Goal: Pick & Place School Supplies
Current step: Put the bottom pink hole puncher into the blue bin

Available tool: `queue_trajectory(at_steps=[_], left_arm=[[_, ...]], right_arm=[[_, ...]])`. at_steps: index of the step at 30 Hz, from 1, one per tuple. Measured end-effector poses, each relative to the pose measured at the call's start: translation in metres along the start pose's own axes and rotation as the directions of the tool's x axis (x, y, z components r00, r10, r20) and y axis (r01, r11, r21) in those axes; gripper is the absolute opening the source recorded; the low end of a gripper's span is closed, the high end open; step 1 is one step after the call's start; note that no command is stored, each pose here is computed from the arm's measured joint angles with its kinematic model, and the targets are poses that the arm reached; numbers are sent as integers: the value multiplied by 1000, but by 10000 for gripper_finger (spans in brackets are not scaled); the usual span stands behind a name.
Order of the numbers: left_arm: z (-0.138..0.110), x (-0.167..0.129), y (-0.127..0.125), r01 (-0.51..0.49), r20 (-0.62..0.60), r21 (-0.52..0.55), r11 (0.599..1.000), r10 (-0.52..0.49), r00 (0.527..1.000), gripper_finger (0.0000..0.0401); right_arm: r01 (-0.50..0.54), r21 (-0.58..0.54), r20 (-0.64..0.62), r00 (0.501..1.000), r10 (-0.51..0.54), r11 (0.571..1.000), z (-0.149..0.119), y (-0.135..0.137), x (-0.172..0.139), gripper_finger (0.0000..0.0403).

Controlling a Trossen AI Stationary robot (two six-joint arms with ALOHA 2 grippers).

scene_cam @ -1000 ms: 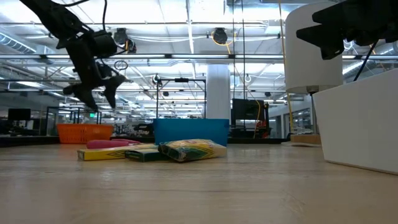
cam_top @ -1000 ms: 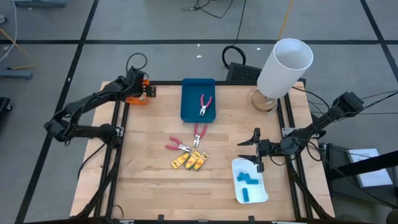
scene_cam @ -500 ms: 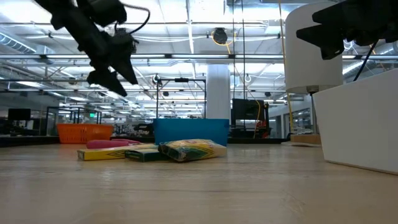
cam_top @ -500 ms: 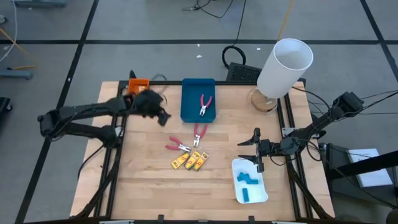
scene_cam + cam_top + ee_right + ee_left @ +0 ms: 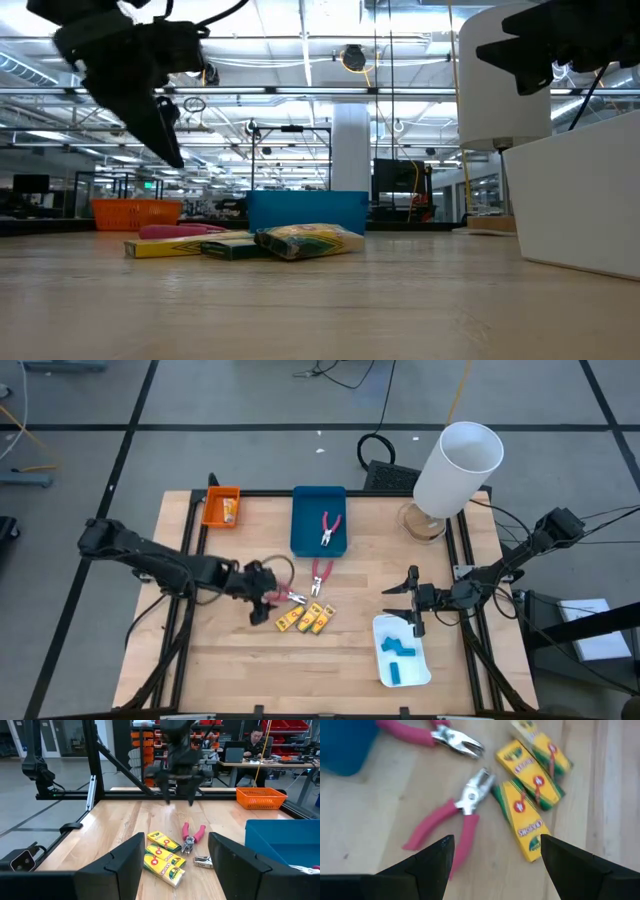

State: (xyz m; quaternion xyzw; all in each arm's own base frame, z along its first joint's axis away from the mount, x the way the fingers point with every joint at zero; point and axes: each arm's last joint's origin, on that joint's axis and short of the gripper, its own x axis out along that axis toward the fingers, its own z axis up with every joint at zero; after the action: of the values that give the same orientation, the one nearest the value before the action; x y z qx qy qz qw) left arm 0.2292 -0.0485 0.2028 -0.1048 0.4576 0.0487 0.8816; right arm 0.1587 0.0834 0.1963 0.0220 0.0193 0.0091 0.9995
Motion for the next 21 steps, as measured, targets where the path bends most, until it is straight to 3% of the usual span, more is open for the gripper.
queue_trajectory(at_steps=[6, 21], left_arm=[[-6, 24, -13, -36, -34, 54, 998, 37, 999, 301], [-22, 67, -4, -174, -184, 77, 982, 185, 965, 301]], right_arm=[[-1, 22, 6, 1000, 0, 1000, 1, 0, 0, 210], [-1, 22, 6, 1000, 1, 1000, 1, 0, 0, 210]])
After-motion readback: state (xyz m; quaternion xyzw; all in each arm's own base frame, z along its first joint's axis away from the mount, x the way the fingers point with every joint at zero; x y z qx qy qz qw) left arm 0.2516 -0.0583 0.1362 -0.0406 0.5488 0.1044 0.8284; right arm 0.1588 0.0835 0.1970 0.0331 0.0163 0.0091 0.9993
